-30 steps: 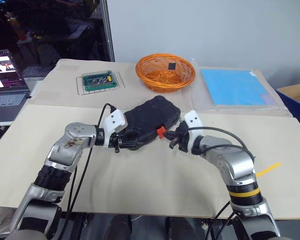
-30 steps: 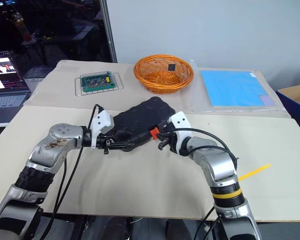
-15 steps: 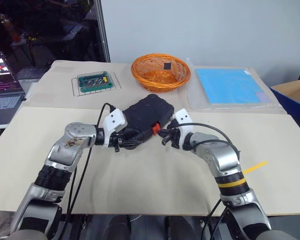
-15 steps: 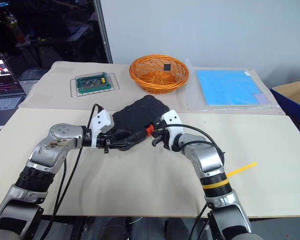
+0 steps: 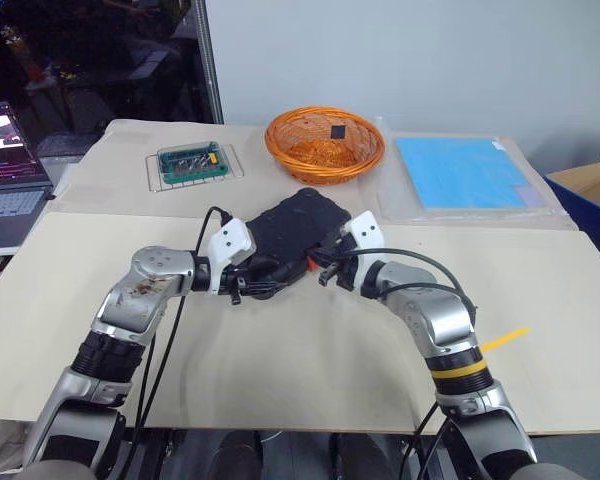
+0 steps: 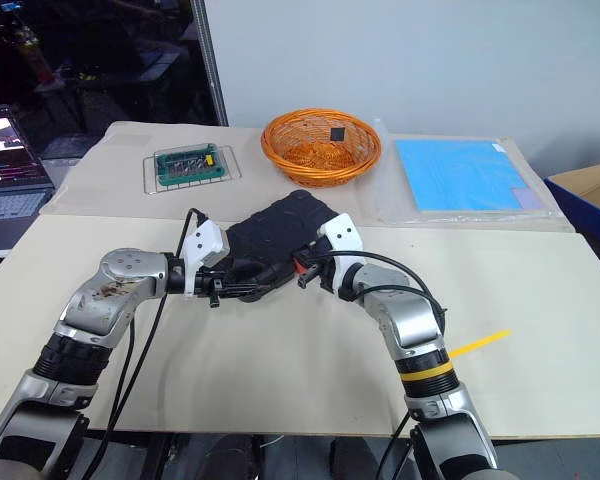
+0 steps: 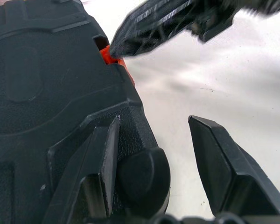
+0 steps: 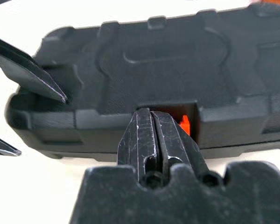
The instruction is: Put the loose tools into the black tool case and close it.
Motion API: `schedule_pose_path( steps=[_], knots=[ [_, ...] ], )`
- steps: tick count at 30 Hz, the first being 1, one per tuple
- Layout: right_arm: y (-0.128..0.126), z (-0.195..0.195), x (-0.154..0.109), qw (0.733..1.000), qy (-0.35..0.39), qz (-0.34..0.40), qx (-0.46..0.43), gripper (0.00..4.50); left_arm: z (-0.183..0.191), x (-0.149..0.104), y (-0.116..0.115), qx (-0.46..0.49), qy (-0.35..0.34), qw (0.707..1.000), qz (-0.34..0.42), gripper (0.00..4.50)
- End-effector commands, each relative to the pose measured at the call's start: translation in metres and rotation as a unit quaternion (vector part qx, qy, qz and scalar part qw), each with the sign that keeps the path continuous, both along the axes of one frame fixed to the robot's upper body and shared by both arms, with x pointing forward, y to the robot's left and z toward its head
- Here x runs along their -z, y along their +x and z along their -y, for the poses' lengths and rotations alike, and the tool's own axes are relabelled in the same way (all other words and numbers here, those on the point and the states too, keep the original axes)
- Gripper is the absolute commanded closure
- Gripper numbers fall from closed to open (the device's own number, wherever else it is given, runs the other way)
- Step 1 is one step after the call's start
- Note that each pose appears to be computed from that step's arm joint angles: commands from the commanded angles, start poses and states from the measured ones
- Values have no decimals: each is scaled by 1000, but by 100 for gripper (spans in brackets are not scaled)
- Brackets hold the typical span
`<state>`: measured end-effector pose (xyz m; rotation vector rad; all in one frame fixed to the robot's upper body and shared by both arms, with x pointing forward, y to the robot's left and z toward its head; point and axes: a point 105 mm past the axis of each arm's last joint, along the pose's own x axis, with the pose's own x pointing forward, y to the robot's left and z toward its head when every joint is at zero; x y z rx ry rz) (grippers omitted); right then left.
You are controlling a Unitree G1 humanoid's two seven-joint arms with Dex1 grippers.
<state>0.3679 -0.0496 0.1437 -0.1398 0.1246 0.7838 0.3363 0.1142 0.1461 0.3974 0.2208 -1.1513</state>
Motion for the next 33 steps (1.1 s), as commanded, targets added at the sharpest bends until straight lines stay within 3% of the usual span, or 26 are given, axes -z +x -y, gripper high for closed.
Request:
schedule_pose_path(
  steps=[1, 10, 33],
  knots=[
    [5, 1, 17, 999, -39, -13, 11, 440, -6, 22, -3, -11, 21, 999, -32, 199],
    [7, 7, 51, 994, -69, -82, 27, 440, -7, 24, -4, -14, 22, 999, -33, 199],
    [5, 10, 106, 985, -103, -137, 34, 440, -5, 24, -5, -17, 21, 999, -33, 199]
  ],
)
